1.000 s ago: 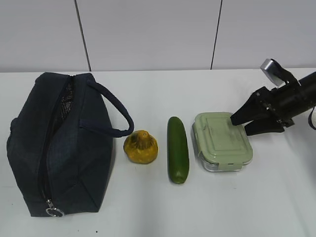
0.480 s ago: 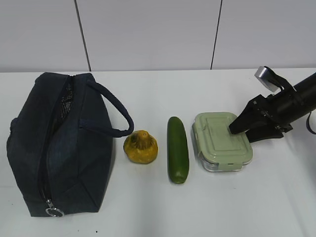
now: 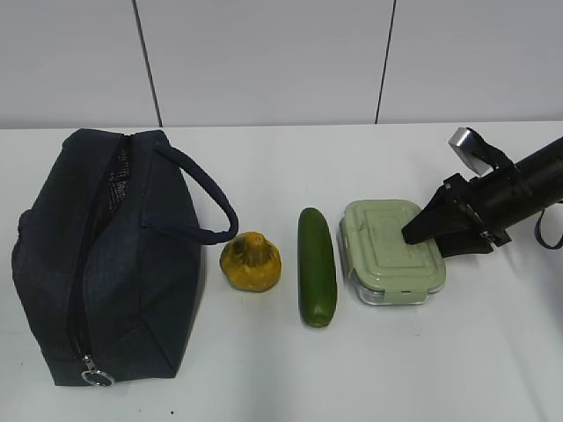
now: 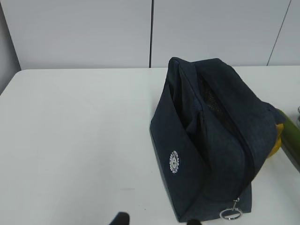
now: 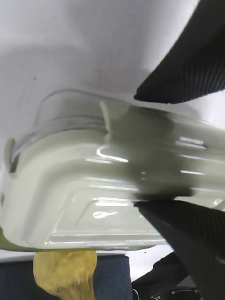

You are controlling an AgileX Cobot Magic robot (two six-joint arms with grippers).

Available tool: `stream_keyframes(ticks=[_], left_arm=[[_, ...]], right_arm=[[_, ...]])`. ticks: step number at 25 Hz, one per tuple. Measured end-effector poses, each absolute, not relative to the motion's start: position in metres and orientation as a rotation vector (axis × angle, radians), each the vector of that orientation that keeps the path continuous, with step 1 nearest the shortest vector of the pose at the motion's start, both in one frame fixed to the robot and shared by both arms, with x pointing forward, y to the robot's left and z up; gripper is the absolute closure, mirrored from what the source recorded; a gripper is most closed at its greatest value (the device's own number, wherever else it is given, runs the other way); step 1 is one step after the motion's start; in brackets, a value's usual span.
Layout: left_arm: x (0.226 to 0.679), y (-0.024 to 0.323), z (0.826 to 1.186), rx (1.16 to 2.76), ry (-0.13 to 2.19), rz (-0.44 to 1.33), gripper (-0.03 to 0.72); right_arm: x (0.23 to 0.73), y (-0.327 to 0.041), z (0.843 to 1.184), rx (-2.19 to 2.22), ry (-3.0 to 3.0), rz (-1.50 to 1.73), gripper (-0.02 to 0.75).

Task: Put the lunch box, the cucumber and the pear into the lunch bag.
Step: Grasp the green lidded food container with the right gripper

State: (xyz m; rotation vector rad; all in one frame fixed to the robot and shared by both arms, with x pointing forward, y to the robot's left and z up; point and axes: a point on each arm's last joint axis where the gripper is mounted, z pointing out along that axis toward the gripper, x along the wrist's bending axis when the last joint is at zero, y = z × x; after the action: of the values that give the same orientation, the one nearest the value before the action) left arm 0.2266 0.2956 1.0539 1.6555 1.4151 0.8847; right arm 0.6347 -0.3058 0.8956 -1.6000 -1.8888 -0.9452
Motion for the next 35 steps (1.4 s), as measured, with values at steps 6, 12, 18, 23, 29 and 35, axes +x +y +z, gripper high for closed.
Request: stream_keyframes(ticks=[6,12,18,23,29,35], left_arm=[[0.227,0.296,1.054,1.655,1.415,0.884,0.45],[0.227,0.296,1.054,1.655,1.415,0.884,0.45],[0.227,0.296,1.054,1.655,1.415,0.884,0.45],[0.227,0.296,1.054,1.655,1.415,0.884,0.45],[0.226,0.294,1.054,1.65,1.408,0.863,0.45],[0.246,0.285,1.073,1.564,1.357,0.785,0.45]], right_arm=[[0.635,-0.305,0.896,-1.596,-1.877,-0.954,0.338],[0.634,-0.305,0.897,-1.584,-1.875,-0.946,0.363],[0.633,-0.305,0.897,-1.582,-1.876,-0.943,0.364],[0.634,-0.305,0.897,-1.585,-1.869,-0.949,0.365],[0.634,-0.304,0.898,-1.586,-1.868,-0.954,0.37],[0.635,-0.305,0.905,-1.6,-1.892,-0.974,0.372]])
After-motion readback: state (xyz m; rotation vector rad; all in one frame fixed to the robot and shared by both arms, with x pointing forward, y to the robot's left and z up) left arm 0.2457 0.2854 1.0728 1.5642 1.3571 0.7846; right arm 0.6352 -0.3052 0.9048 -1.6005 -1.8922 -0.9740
